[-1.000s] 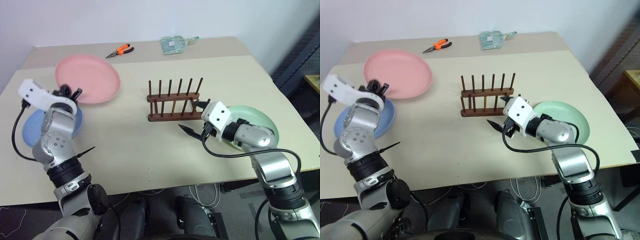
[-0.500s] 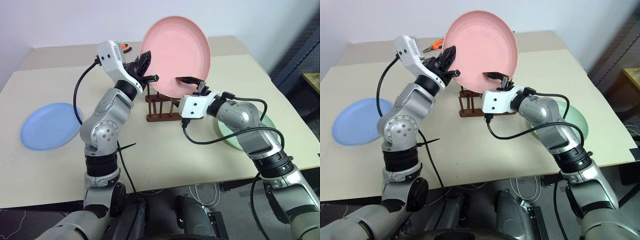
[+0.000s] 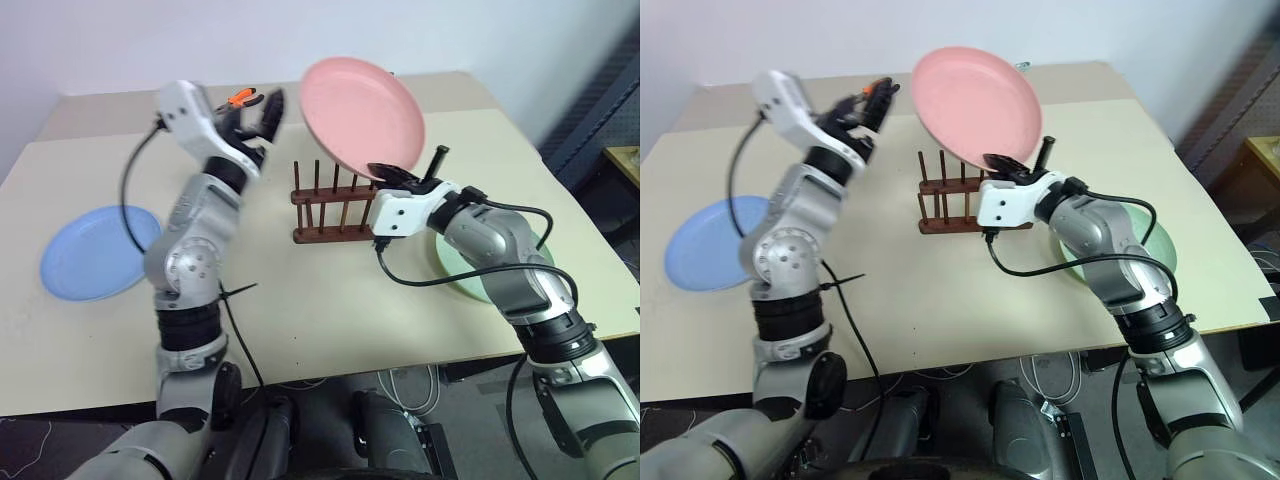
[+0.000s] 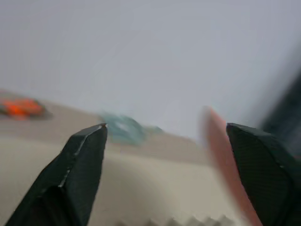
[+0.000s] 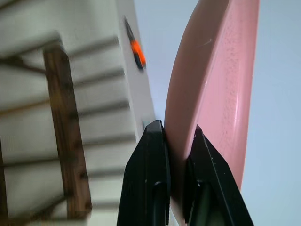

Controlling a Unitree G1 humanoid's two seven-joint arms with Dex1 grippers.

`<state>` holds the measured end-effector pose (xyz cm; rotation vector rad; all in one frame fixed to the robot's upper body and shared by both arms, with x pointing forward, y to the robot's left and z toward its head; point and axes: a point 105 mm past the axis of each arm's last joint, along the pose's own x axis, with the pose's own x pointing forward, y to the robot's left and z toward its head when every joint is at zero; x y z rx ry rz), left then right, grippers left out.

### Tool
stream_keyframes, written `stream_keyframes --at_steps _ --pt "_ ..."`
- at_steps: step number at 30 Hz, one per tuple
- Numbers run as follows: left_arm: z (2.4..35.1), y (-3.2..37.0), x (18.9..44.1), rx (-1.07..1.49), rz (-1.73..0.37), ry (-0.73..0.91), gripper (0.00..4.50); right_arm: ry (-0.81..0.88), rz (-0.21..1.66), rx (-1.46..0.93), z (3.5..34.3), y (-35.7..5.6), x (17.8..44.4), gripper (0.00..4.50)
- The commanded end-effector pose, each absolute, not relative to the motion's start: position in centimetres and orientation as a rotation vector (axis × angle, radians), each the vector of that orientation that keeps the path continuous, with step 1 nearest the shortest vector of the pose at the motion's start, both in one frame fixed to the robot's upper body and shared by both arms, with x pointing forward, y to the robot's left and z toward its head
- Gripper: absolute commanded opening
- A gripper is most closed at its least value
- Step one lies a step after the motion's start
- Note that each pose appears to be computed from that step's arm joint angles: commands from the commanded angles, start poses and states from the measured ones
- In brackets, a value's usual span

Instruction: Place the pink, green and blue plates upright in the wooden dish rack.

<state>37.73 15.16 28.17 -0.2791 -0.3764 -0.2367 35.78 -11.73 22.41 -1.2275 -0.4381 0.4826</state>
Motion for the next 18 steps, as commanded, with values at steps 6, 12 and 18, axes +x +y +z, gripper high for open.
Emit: stream_keyframes --at_steps 6,12,18 --pt "20.5 19.2 37.0 0.224 -0.274 -0.269 4.22 -0.503 0.512 -0.237 28.6 -14.6 33.2 0.00" --pt "13.9 17.5 32.8 0.245 -0.607 -0.048 4.22 -0.410 0.655 0.109 28.6 -14.1 31.8 0.00" --pt "12.1 15.3 30.4 0.198 -0.753 0.042 4.22 -0.325 0.667 0.161 27.1 -14.3 31.8 0.00"
